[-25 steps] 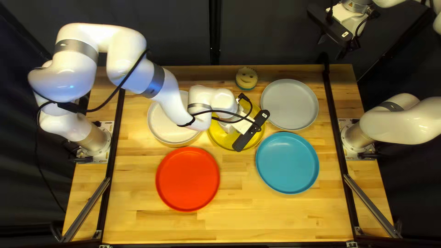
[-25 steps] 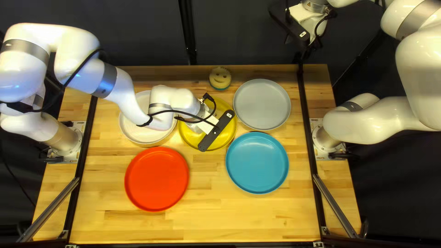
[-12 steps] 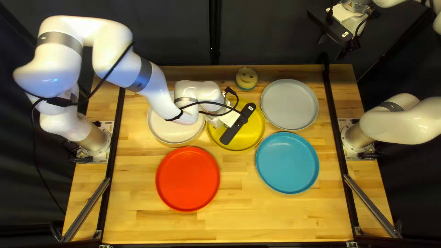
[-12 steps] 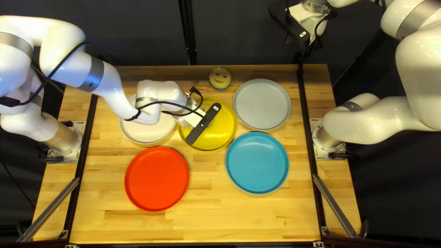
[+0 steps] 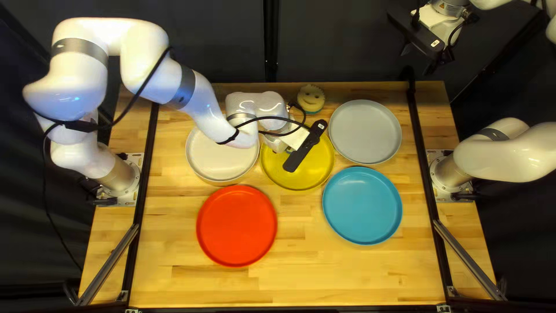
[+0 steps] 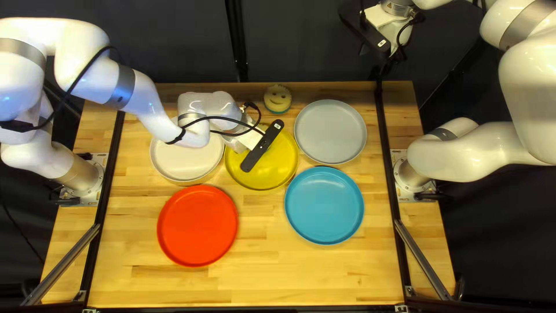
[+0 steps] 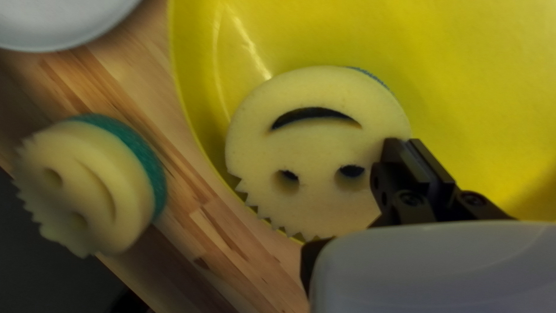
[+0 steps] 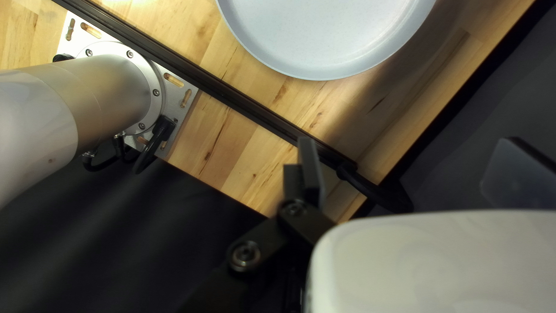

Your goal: Pick up sponge and scrub the plate

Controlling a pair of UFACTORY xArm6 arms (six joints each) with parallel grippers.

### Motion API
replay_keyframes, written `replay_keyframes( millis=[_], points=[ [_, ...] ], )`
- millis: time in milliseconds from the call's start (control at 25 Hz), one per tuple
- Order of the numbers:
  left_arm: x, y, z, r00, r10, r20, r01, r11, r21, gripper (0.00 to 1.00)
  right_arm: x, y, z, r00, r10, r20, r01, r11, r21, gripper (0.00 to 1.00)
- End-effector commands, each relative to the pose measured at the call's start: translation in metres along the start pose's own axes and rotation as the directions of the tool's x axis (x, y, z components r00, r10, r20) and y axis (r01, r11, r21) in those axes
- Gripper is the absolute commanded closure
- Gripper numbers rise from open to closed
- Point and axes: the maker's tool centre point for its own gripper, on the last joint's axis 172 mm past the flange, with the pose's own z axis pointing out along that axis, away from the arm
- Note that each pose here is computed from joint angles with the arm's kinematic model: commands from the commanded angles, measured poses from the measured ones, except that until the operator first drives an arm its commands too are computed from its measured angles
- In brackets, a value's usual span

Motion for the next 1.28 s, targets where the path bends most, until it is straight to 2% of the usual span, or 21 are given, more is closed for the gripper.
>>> replay_keyframes(
  millis=[40, 320, 640, 760, 1040, 1280],
  points=[
    [0.002, -0.002, 0.0, 1.0, 0.009, -0.001, -0.009, 1.0, 0.0, 1.0, 0.0, 0.0, 0.0, 1.0, 0.0, 0.0, 0.0, 1.0, 0.0, 0.0],
    [-0.027, 0.025, -0.004, 1.0, -0.006, 0.006, 0.006, 1.0, -0.011, 1.0, 0.0, 0.0, 0.0, 1.0, 0.0, 0.0, 0.0, 1.0, 0.0, 0.0],
    [-0.044, 0.05, -0.013, 1.0, -0.027, 0.014, 0.027, 0.999, -0.016, 1.0, 0.0, 0.0, 0.0, 1.0, 0.0, 0.0, 0.0, 1.0, 0.0, 0.0],
    [-0.031, 0.043, -0.008, 1.0, -0.023, 0.011, 0.024, 1.0, -0.017, 1.0, 0.0, 0.0, 0.0, 1.0, 0.0, 0.0, 0.0, 1.0, 0.0, 0.0],
    [0.019, 0.02, 0.003, 1.0, 0.017, -0.008, -0.017, 1.0, -0.004, 1.0, 0.0, 0.0, 0.0, 1.0, 0.0, 0.0, 0.0, 1.0, 0.0, 0.0],
    [0.036, 0.016, 0.007, 0.999, 0.047, -0.017, -0.047, 0.999, 0.001, 1.0, 0.0, 0.0, 0.0, 1.0, 0.0, 0.0, 0.0, 1.0, 0.0, 0.0]
  ],
)
